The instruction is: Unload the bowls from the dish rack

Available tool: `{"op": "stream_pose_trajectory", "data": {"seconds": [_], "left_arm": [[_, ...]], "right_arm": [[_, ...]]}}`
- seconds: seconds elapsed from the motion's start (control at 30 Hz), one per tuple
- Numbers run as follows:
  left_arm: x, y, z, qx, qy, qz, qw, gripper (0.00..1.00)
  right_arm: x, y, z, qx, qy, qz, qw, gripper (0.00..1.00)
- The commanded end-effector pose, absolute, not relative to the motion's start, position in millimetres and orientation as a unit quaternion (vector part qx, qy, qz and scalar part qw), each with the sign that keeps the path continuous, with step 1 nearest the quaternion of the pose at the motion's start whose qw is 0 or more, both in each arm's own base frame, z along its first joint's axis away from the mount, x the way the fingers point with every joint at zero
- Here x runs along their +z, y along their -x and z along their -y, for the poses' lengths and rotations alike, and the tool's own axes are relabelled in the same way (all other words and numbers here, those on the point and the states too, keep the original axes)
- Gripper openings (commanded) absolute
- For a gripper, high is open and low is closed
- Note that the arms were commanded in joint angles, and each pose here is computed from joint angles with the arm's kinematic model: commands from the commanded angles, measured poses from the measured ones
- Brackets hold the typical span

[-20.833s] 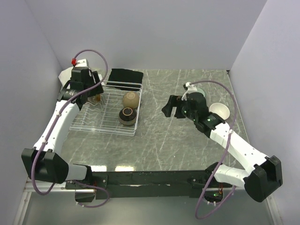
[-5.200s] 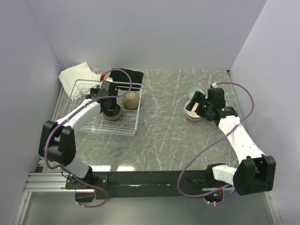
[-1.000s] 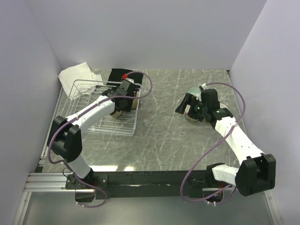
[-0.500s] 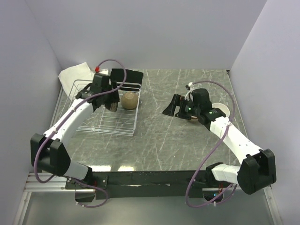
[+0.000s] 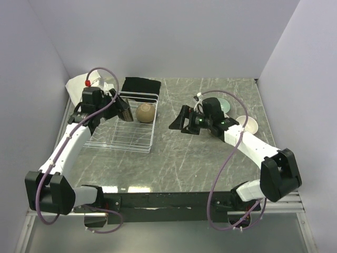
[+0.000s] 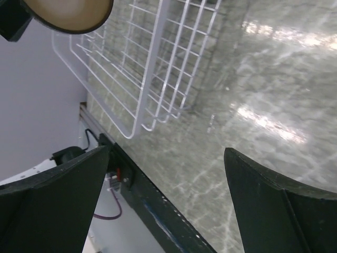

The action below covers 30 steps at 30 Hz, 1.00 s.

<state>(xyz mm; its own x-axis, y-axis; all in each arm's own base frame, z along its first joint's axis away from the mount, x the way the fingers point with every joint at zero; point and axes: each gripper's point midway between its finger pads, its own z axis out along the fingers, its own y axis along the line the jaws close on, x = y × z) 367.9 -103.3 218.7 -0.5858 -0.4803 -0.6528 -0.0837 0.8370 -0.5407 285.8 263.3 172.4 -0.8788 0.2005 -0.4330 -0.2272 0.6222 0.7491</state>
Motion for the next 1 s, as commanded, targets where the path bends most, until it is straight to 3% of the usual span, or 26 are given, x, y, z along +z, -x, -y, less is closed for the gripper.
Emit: {"op": "stream_pose_trajectory", "data": {"seconds": [0.0, 0.63, 0.77, 0.97], "left_arm": [[288, -374, 130, -0.360, 0.144, -0.783, 0.486, 0.01], [319, -334, 184, -0.566, 0.075, -0.698, 0.432, 0.01], [318, -327, 195, -0.583, 0.062, -0.694, 0.417, 0.01], [319, -321, 209, -0.591, 0.042, -0.695, 0.406, 0.01]], "right_arm": [[217, -301, -291, 0.490, 0.023, -0.829, 0.269, 0.98], [227, -342, -324, 0.517, -0.024, -0.826, 0.224, 0.93], [231, -345, -330, 0.527, -0.021, -0.821, 0.216, 0.89], [228, -343, -334, 0.538, -0.027, -0.818, 0.200, 0.76]]}}
